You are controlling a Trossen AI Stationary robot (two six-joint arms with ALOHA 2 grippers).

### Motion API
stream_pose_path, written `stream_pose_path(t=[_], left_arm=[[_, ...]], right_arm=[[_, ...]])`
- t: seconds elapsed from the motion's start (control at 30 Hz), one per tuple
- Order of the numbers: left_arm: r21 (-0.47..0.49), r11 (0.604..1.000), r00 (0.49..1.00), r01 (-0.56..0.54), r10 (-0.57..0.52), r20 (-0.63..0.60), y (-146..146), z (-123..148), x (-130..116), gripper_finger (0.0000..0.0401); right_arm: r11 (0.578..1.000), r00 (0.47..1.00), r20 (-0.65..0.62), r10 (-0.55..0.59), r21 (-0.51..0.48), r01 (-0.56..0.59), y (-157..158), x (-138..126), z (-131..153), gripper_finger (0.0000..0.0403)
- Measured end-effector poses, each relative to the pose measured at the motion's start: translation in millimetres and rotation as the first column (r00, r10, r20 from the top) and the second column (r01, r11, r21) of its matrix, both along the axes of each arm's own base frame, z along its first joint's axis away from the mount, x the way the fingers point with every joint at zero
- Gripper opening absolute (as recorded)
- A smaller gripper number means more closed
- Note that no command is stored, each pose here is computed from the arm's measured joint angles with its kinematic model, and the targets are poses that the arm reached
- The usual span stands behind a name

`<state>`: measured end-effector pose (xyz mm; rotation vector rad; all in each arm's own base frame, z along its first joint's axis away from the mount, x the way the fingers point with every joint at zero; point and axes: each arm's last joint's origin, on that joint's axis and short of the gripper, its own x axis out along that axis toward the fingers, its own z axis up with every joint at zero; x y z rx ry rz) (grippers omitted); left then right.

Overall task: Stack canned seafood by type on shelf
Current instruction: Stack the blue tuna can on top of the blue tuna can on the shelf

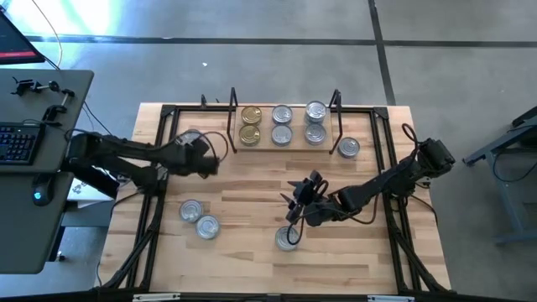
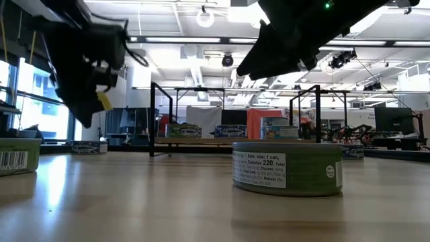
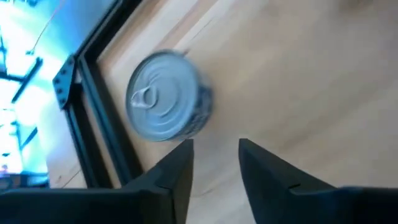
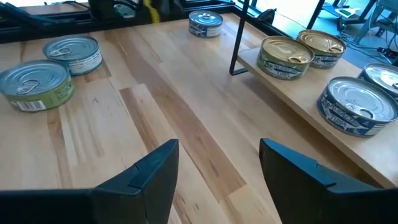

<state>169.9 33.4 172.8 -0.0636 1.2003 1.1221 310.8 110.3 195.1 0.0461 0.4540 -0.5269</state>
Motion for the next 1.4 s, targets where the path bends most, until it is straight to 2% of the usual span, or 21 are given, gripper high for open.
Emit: stream_pose_path(t=[0.1, 0.27, 0.5, 0.67, 0.93, 1.13, 1.4], left_arm=[[-0.016, 0.999, 0.999, -0.041, 0.040, -0.029, 18, -8, -6, 0.0155], [-0.067, 0.994, 0.995, -0.087, 0.090, 0.053, 44, -11, -3, 0.0201], [-0.154, 0.984, 0.991, -0.089, 0.103, 0.088, 72, -12, -8, 0.0204], [-0.265, 0.964, 0.998, 0.000, 0.015, 0.054, 83, -21, -9, 0.0169], [-0.261, 0.965, 0.999, -0.021, 0.013, -0.032, 89, -35, -5, 0.0080], [-0.312, 0.949, 0.999, -0.040, 0.040, -0.008, 66, -31, -2, 0.0010], [-0.419, 0.908, 1.000, -0.008, 0.017, 0.019, 20, -26, 4, 0.0005]], right_arm=[[1.000, 1.000, 0.000, 0.000, 0.000, 0.000, 0, 0, 0, 0.0216], [1.000, 1.000, -0.001, 0.000, 0.001, 0.000, 0, 0, 0, 0.0216], [1.000, 1.000, -0.003, 0.002, 0.002, -0.002, 0, 0, 0, 0.0216], [1.000, 1.000, -0.003, 0.002, 0.002, -0.002, 0, 0, -1, 0.0216], [1.000, 1.000, 0.000, 0.001, 0.004, -0.001, 0, 0, -1, 0.0216], [1.000, 1.000, 0.000, 0.001, 0.005, -0.001, 0, 0, -1, 0.0216], [0.998, 0.999, -0.015, 0.047, 0.034, -0.046, 2, 0, -1, 0.0216]])
